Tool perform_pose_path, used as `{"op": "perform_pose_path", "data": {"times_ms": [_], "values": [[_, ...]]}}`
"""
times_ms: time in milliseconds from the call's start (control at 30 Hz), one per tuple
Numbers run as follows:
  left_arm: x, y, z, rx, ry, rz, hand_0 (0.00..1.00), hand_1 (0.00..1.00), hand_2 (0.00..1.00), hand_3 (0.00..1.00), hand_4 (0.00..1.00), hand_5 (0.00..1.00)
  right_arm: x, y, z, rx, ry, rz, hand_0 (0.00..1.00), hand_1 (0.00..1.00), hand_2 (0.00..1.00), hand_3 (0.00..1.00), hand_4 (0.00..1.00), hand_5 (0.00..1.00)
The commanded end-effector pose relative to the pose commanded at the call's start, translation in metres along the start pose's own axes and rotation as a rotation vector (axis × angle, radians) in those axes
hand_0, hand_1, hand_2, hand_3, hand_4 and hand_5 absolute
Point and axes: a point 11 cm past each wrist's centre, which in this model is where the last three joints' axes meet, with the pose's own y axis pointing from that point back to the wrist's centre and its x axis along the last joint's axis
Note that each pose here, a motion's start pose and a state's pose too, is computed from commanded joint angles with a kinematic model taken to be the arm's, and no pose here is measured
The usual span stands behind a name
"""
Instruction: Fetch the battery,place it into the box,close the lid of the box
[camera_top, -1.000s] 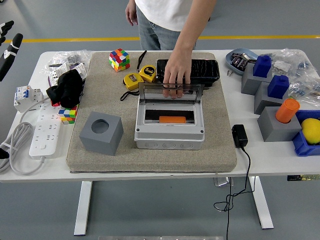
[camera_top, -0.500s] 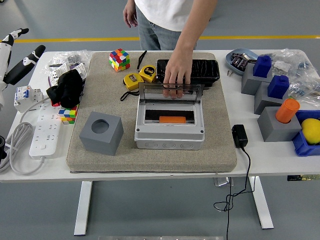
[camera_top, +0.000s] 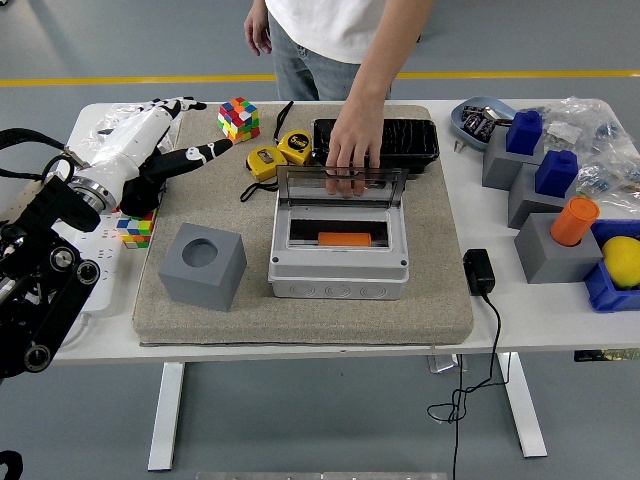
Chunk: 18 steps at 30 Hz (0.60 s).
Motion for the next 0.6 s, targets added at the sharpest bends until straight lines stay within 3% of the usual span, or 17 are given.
{"op": "perform_pose_path", "data": {"times_ms": [167, 333, 600], "values": [[-0.025, -0.006, 0.030, -0.048, 0.008, -0.115, 0.998, 0.998, 0.942, 0.886, 0.998, 0.998, 0.002, -0.001, -0.002, 0.002, -0.001, 0.004, 0.908, 0.904, 0.855, 0.895, 0.998, 0.998], [-0.040, -0.008, 0.045, -0.077, 0.004, -0.197, 0.998, 0.998, 0.912, 0.868, 0.998, 0.998, 0.003, -0.001, -0.002, 0.003, 0.000, 0.005, 0.909, 0.904, 0.854, 0.896, 0.998, 0.998], [-0.052, -0.007, 0.059, -0.111, -0.027, -0.248, 0.998, 0.998, 0.883, 0.840, 0.998, 0.998, 0.004, -0.001, -0.004, 0.006, 0.004, 0.006, 0.908, 0.904, 0.854, 0.895, 0.998, 0.998]]}}
